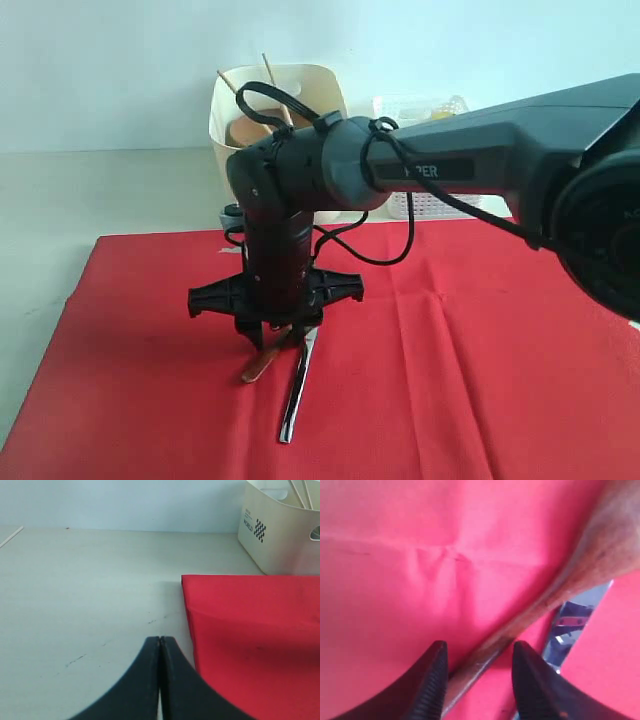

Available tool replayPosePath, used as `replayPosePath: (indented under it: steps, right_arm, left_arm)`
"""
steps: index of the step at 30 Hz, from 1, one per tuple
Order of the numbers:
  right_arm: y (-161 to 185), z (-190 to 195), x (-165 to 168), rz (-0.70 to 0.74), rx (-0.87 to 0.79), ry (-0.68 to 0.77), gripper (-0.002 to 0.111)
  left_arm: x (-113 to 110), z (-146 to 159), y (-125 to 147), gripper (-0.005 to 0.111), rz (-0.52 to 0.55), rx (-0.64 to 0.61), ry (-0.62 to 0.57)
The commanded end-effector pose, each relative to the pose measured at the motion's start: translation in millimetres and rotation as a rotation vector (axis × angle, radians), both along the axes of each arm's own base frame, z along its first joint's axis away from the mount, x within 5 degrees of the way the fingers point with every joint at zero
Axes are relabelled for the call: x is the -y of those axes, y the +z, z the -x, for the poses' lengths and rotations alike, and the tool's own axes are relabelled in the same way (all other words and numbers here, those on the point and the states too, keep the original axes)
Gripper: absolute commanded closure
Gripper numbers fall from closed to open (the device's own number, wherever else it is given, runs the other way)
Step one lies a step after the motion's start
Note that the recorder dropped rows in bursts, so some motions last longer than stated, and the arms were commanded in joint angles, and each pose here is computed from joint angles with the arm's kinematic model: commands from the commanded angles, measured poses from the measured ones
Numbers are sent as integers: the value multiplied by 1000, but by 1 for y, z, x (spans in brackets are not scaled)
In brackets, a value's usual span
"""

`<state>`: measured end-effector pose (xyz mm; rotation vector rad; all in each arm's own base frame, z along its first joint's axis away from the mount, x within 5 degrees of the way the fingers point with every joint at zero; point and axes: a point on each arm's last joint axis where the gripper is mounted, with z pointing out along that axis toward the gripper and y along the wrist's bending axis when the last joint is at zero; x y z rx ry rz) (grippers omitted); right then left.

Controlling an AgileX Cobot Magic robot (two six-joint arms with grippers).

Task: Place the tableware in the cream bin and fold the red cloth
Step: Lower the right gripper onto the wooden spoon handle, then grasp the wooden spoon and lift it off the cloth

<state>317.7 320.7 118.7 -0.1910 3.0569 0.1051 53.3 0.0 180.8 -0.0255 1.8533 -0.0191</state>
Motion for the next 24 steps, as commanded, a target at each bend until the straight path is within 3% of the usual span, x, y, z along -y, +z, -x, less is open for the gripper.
replayPosePath:
  steps: [1, 10, 18, 24]
  right_arm:
    - [-3, 0, 2, 33, -12, 6, 67]
    - [-11, 1, 2, 36, -35, 11, 70]
    - [-20, 0, 5, 84, -33, 89, 106]
    - [2, -2, 10, 123, 30, 124, 108]
  left_arm:
    - [0, 0, 1, 107, -4, 17, -2]
    - [0, 0, 1, 107, -4, 17, -2]
    - [0, 0, 1, 107, -4, 17, -2]
    - [0, 0, 1, 107, -4, 17, -2]
